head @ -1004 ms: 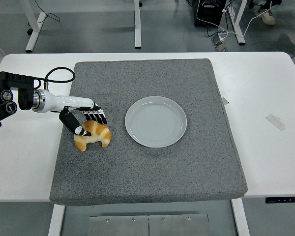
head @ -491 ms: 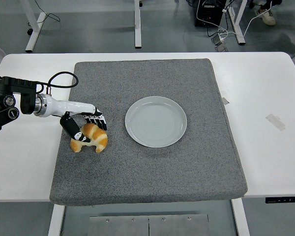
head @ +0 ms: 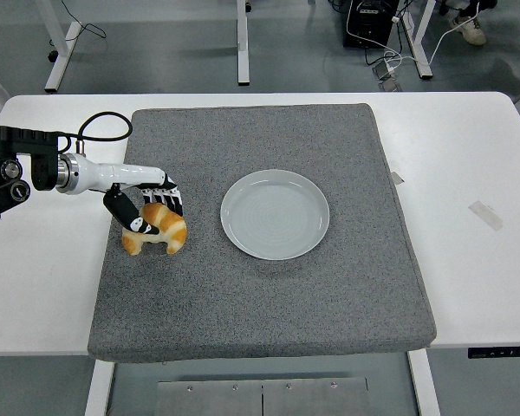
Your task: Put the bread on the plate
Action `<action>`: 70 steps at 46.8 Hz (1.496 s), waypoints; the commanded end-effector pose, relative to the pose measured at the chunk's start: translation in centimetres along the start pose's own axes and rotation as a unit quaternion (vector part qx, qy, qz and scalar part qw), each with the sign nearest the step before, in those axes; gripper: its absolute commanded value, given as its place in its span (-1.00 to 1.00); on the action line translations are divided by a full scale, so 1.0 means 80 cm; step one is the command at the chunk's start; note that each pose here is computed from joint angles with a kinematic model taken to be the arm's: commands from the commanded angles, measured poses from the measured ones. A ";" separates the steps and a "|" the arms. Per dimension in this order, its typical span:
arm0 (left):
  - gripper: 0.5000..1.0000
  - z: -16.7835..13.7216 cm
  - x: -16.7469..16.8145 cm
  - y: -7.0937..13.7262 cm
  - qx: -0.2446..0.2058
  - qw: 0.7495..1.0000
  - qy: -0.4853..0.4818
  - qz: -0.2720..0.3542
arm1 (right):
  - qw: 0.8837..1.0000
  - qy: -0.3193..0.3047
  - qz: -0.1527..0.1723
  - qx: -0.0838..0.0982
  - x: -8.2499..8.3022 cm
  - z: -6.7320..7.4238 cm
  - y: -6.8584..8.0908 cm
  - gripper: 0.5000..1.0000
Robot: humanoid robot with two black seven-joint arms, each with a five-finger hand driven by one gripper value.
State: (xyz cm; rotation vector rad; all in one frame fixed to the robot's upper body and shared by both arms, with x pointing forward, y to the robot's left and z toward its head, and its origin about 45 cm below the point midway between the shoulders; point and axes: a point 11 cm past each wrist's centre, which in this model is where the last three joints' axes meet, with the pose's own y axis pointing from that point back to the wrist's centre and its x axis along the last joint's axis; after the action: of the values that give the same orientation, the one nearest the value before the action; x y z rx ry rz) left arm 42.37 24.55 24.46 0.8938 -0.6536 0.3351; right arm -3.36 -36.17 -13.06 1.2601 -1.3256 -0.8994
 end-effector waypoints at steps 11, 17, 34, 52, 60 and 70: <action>-1.00 0.022 0.032 0.004 -0.032 0.998 0.014 0.043 | 1.000 0.000 0.000 0.000 0.000 0.000 0.000 1.00; -1.00 0.041 0.045 -0.002 -0.054 0.997 0.016 0.055 | 1.000 0.000 0.000 0.000 0.000 0.000 0.000 1.00; -1.00 0.100 0.078 -0.016 -0.098 0.992 -0.005 0.078 | 1.000 0.000 0.000 0.000 0.000 0.000 0.000 1.00; -1.00 0.126 0.095 -0.031 -0.101 0.991 -0.023 0.081 | 1.000 0.000 0.000 0.000 0.000 0.000 0.000 1.00; -1.00 0.145 0.091 -0.055 -0.112 0.990 -0.025 0.076 | 1.000 0.000 0.000 0.000 0.000 0.000 0.000 1.00; -1.00 0.171 0.075 -0.087 -0.120 0.990 -0.037 0.061 | 1.000 0.000 0.000 0.000 0.000 0.000 0.000 1.00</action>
State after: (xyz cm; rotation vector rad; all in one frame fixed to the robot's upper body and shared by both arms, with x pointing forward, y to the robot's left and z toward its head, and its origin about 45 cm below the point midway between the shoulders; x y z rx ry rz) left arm 45.47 9.99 30.86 0.6322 -0.8008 0.3359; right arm -3.36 -36.17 -13.06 1.2601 -1.3254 -0.8992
